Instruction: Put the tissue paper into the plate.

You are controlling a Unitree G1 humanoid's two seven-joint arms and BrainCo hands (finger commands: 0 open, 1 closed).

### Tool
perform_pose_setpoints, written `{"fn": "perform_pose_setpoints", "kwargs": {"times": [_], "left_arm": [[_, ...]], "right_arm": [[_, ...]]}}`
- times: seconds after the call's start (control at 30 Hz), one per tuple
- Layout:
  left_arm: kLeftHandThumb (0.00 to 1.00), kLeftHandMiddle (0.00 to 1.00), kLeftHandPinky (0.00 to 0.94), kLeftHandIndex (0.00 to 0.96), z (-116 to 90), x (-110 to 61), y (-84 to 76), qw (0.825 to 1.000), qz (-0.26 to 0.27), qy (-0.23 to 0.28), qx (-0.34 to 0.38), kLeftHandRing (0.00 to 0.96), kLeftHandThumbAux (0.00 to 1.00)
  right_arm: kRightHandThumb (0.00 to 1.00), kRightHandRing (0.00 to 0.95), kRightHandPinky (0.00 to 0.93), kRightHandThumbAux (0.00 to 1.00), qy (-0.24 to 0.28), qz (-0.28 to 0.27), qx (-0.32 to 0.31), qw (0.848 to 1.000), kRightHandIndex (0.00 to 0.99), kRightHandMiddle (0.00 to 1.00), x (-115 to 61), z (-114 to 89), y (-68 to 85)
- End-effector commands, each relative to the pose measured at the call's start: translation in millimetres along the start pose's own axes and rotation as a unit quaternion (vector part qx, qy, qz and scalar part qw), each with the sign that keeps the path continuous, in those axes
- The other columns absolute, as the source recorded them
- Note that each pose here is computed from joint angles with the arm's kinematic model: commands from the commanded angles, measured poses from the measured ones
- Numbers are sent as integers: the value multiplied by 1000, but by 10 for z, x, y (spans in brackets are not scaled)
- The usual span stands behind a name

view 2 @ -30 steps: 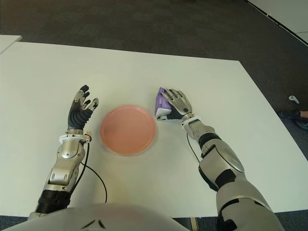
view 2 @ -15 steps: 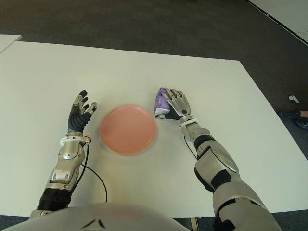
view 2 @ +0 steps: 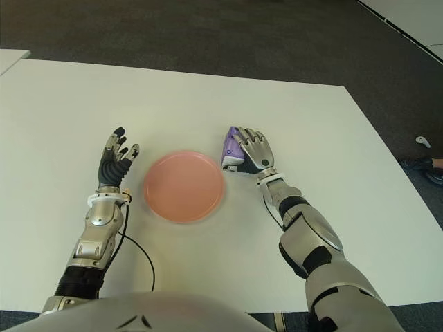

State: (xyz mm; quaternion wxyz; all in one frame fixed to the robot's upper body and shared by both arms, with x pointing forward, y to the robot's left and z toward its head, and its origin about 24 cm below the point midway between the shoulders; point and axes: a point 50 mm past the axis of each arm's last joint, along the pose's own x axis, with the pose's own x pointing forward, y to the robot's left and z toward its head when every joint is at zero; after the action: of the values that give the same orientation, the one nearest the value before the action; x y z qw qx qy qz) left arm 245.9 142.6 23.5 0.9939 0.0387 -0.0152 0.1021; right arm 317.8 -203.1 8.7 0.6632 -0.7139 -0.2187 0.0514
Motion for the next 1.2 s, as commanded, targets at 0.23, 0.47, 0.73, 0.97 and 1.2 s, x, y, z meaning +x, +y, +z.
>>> {"fn": "perform_pose_setpoints", "kwargs": {"times": [0.23,0.47,0.73,0.97,1.2], "left_arm": [[27,0,1,0,-53,-23,-14,1000,10,15,-2,0,605],[31,0,3,0,-44,-18,-20,1000,7,12,-3,0,599],[32,0,0,0,-39,-23,-25,1000,2,14,-4,0,596],[32,0,5,0,-34,-23,-29,1000,4,16,-7,0,593],[37,0,10,0,-40,-10,-31,1000,6,14,-9,0,602]], "right_arm": [[1000,510,468,666,-20,98,44,994,377,489,-370,229,332],[957,528,780,658,-26,77,39,996,384,502,-336,223,295],[954,528,800,658,-29,50,34,998,384,502,-219,145,187],[953,526,779,659,-31,14,39,999,383,501,-14,8,-22],[952,522,777,659,-31,-57,53,996,383,501,243,-94,-316]]}}
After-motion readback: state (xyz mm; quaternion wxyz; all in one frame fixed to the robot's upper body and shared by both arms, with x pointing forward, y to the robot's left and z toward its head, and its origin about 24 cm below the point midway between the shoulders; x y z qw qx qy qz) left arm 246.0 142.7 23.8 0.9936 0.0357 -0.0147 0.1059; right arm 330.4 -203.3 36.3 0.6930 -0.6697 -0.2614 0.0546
